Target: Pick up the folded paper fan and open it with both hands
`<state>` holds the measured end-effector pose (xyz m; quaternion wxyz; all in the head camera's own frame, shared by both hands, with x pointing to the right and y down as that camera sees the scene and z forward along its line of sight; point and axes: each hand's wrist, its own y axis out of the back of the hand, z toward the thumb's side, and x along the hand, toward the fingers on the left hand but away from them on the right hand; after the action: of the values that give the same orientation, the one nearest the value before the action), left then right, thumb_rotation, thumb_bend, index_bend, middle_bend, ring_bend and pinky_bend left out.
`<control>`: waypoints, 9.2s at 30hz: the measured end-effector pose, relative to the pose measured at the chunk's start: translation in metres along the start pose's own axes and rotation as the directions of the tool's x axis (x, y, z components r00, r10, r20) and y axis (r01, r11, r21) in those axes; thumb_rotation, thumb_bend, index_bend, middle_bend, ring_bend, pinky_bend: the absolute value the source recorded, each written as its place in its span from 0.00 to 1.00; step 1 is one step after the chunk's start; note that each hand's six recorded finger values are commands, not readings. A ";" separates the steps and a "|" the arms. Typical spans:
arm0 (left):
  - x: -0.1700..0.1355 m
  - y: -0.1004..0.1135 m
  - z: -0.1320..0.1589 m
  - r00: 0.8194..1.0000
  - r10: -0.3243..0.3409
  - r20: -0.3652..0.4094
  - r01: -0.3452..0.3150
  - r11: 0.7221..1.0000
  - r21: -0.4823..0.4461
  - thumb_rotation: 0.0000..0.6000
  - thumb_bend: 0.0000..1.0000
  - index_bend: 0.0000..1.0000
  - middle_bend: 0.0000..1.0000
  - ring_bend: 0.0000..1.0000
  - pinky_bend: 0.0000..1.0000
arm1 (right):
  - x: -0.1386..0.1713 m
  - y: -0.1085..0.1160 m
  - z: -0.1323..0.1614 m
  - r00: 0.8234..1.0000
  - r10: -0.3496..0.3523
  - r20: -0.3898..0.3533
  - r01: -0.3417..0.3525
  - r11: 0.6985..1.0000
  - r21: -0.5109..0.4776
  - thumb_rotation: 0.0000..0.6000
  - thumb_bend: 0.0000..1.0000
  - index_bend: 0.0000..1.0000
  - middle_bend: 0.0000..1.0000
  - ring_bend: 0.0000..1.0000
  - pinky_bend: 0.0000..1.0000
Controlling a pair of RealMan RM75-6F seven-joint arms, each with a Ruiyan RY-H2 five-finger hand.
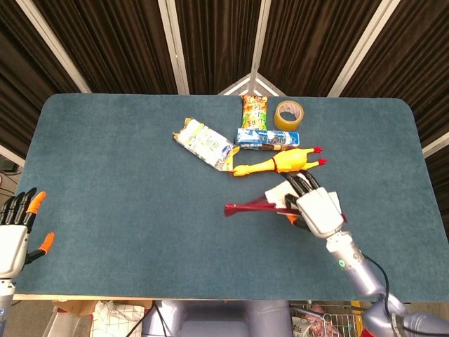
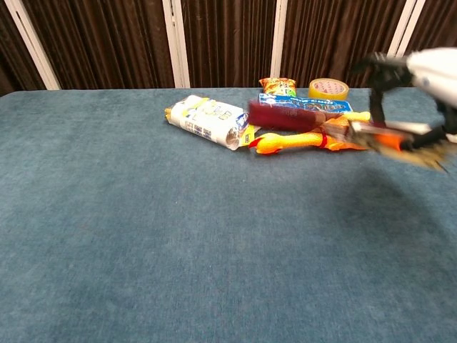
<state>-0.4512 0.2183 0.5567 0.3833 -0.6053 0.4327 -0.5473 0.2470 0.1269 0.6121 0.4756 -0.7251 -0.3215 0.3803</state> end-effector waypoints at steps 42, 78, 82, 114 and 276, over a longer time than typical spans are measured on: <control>0.056 -0.022 0.080 0.951 -0.049 0.306 0.174 0.902 -0.396 1.00 0.41 0.08 0.00 0.00 0.00 | -0.109 0.051 0.254 0.880 0.056 -0.471 -0.106 0.991 -0.081 1.00 0.51 0.72 0.16 0.22 0.15; 0.070 -0.057 0.147 0.908 -0.020 0.419 0.237 0.849 -0.473 1.00 0.47 0.39 0.08 0.00 0.00 | -0.105 0.070 0.257 0.897 0.010 -0.443 -0.091 0.983 -0.162 1.00 0.51 0.75 0.16 0.22 0.16; 0.072 -0.059 0.148 0.910 -0.022 0.414 0.234 0.851 -0.470 1.00 0.49 0.45 0.12 0.00 0.00 | -0.104 0.072 0.256 0.899 0.004 -0.439 -0.092 0.979 -0.179 1.00 0.51 0.75 0.16 0.22 0.16; 0.101 -0.065 0.133 0.939 0.022 0.344 0.146 0.879 -0.455 1.00 0.28 0.08 0.00 0.00 0.03 | -0.102 0.093 0.202 0.937 -0.036 -0.348 -0.051 0.970 -0.239 1.00 0.51 0.77 0.16 0.22 0.18; 0.077 -0.034 0.070 0.884 0.254 0.392 -0.129 0.939 -0.319 1.00 0.44 0.02 0.00 0.00 0.00 | -0.014 0.057 -0.108 0.962 0.099 0.254 -0.183 0.924 0.335 1.00 0.31 0.00 0.06 0.13 0.06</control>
<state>-0.3762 0.1564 0.6062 0.4304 -0.7128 0.4703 -0.2923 0.3385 0.0475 0.5904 0.5290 -0.5989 -0.2477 0.5478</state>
